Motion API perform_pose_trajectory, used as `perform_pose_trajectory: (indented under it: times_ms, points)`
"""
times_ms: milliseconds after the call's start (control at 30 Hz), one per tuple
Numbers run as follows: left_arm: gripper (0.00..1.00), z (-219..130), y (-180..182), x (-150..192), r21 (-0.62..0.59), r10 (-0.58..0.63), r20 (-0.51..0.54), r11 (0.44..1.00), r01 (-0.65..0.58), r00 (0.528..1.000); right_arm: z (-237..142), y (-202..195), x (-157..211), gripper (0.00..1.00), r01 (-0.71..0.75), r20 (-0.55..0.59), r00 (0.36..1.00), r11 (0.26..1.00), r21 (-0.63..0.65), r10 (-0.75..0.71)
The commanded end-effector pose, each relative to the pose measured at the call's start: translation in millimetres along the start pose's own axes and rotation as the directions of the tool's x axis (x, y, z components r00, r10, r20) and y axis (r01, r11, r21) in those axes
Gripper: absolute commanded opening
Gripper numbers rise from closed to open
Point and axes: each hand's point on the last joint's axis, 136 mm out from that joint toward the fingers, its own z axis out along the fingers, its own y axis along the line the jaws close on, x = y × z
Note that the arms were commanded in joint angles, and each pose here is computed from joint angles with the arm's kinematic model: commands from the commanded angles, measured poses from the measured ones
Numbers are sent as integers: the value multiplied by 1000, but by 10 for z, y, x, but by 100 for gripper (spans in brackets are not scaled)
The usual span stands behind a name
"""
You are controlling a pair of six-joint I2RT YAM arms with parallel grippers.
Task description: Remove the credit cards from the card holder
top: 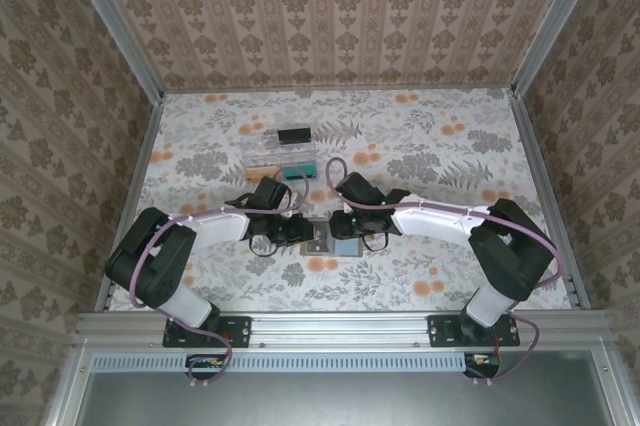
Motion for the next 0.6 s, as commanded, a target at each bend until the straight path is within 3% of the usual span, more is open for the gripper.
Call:
perform_pose_trajectory:
  times_ms: [0, 233, 567]
  points:
    - [22, -29, 59, 18, -11, -15, 4, 1000, 15, 1000, 71, 66, 89, 26, 37, -70, 997, 999, -8, -38]
    - [25, -285, 6, -155, 9, -19, 95, 1000, 19, 995, 94, -4, 113, 26, 47, -79, 996, 998, 35, -44]
    - [26, -195, -147, -190, 58, 0, 55, 998, -3, 998, -73, -412, 173, 21, -8, -44, 999, 982, 187, 16]
